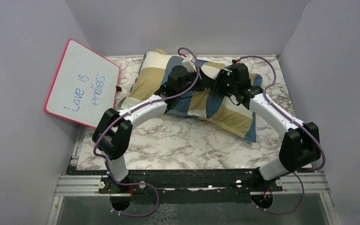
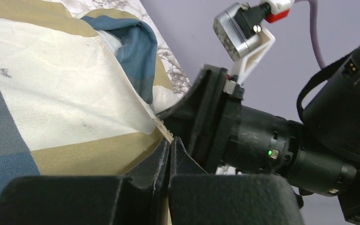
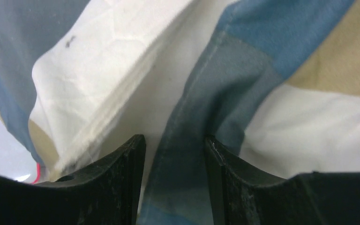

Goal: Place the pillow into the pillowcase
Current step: Stuff the pillow into the pillowcase.

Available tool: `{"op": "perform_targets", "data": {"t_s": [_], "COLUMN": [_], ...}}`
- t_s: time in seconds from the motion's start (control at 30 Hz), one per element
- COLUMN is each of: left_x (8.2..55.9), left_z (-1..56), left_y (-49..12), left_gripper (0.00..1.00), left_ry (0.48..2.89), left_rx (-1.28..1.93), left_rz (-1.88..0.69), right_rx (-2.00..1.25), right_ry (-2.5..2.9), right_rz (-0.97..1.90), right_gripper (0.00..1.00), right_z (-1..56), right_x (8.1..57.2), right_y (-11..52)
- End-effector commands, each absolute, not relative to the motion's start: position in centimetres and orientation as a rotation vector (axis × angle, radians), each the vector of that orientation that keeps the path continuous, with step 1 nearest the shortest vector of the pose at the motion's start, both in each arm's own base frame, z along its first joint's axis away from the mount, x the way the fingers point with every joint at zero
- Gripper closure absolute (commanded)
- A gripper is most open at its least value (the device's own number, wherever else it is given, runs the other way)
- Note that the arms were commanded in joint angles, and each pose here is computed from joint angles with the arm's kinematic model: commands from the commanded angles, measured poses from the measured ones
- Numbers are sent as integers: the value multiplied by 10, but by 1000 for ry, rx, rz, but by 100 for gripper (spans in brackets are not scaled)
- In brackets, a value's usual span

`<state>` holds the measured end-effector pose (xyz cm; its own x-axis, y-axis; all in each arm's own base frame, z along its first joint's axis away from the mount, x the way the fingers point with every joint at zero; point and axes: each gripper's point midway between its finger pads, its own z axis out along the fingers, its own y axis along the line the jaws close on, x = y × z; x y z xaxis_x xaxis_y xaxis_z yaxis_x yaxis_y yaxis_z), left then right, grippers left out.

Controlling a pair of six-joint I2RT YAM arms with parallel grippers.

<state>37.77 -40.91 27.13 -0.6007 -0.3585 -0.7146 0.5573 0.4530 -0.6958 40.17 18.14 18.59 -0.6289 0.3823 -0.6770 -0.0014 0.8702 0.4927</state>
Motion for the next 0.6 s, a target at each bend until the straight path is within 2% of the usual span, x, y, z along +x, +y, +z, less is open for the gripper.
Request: {"op": "perform_targets", "data": {"t_s": [0.0,0.03,0.1,0.17,0.23,0.33,0.4,0.47,0.57], "left_x": [367,367,367,367,368,368,368,368,369], "left_z": [308,308,309,310,310,310,310,309,308], "left_y": [-406,-406,-406,-405,-404,-402,-402,-402,-404], "left_gripper": [100,100,100,100,100,100,100,100,100], "left_ry": [1713,1710,1709,1707,1705,1704,1704,1706,1709], "left_rx": [160,160,161,157,152,147,145,144,139], "left_rz": [-1352,-1353,-1354,-1351,-1346,-1339,-1341,-1343,-1350], "right_rx": [319,299,264,270,291,326,341,308,111], "right_ry": [2189,2193,2183,2157,2102,2017,1991,1974,1884], "right_rz": [502,486,453,411,352,167,96,154,491], "right_gripper": [46,47,55,70,82,88,96,100,100], "right_z": [184,181,181,187,200,220,226,232,246], "right_x": [423,425,427,428,429,432,432,430,419], "right_y": [186,188,190,182,169,136,121,129,179]}}
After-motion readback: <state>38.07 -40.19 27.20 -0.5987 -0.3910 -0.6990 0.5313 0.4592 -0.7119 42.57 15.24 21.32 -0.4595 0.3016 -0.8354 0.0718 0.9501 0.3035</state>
